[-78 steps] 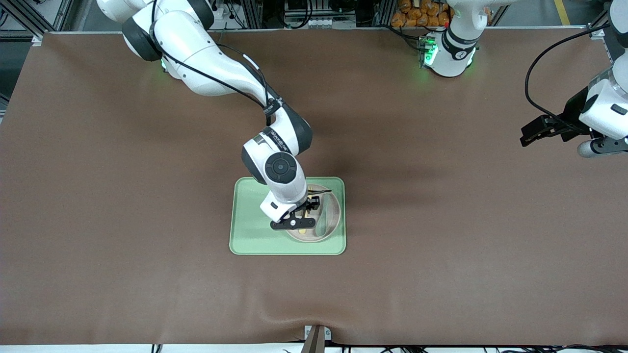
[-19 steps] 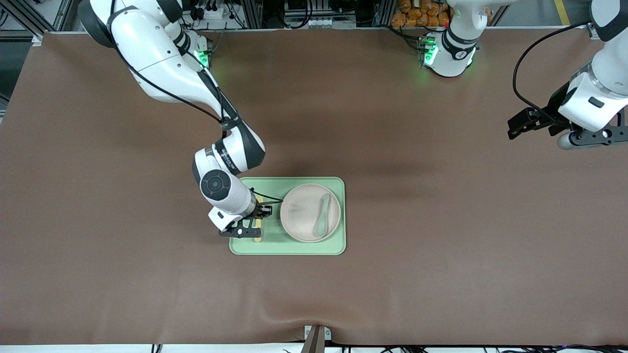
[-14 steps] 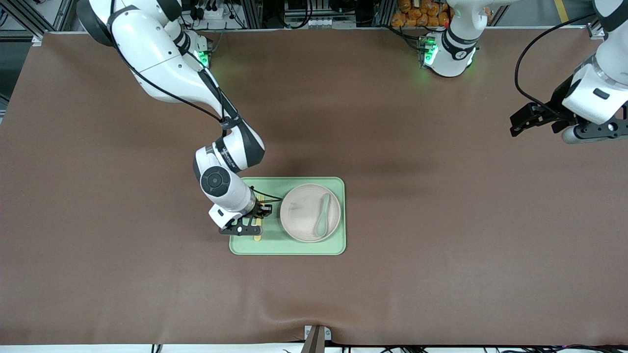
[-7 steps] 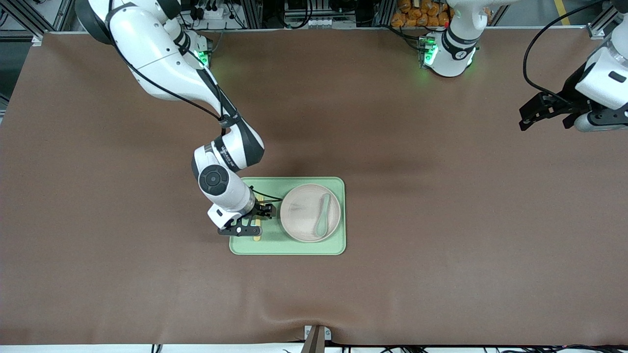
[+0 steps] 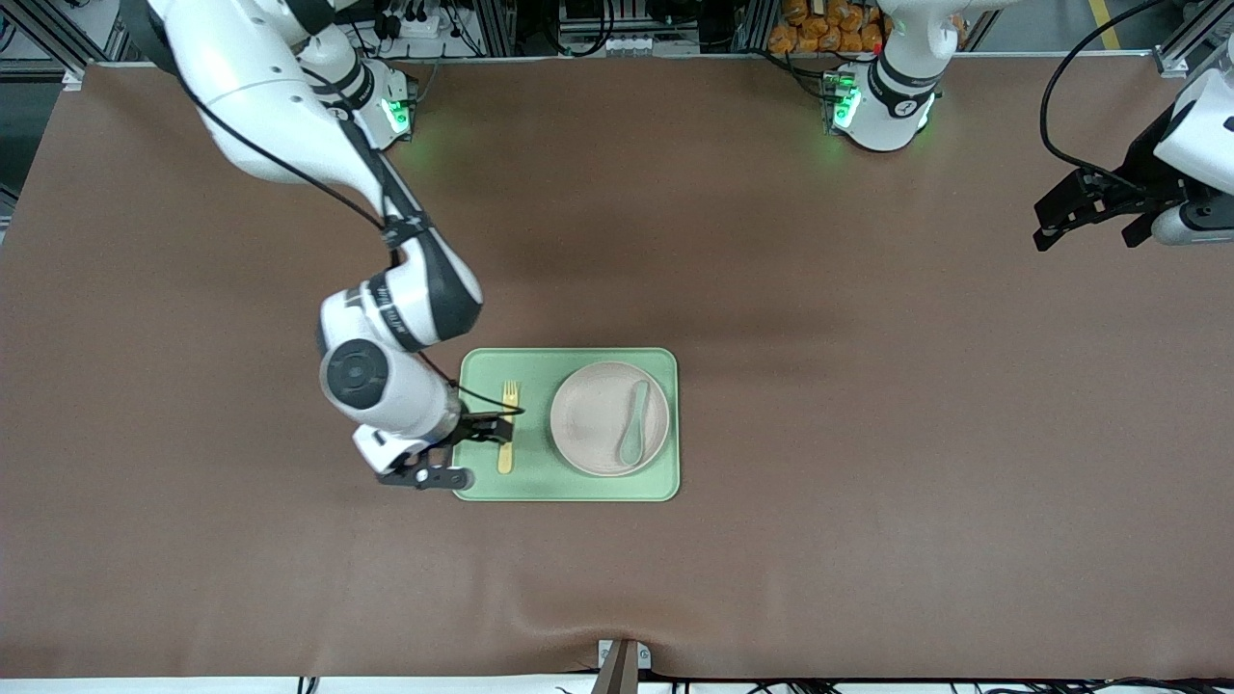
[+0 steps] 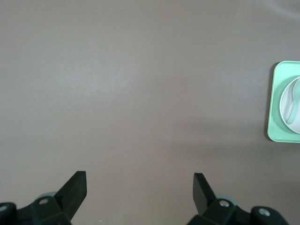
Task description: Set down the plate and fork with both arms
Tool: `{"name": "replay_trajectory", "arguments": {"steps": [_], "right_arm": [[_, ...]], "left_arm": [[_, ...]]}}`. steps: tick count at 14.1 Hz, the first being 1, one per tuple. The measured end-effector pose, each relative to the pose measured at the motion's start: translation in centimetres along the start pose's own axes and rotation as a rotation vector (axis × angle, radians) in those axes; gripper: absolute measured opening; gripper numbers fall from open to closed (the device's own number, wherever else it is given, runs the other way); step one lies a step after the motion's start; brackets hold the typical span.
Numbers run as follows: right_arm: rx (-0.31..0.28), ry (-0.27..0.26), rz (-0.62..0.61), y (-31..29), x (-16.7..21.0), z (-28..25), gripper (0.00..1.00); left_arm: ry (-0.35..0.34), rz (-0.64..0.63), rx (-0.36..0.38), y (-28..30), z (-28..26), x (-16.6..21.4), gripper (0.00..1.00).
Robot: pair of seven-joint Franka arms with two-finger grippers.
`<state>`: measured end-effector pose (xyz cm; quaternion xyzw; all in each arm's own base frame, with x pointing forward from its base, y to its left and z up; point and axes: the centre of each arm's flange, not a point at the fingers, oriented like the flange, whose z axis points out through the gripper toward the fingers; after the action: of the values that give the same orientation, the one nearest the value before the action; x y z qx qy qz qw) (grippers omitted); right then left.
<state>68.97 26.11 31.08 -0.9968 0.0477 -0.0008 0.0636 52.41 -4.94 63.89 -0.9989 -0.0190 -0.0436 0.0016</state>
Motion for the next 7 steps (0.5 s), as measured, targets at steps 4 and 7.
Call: {"name": "replay_trajectory", "arguments": {"steps": [4,7], "right_arm": [[0.121,0.055,0.056,4.1,2.4,-9.9,1.00],[0.098,0.037,0.042,4.5,0.5,-16.4,1.00]], "left_arm": [[-0.001,0.001,0.000,0.0,-0.5,-0.1,1.00],[-0.012,0.002,0.001,0.1,-0.5,-0.2,1.00]]}}
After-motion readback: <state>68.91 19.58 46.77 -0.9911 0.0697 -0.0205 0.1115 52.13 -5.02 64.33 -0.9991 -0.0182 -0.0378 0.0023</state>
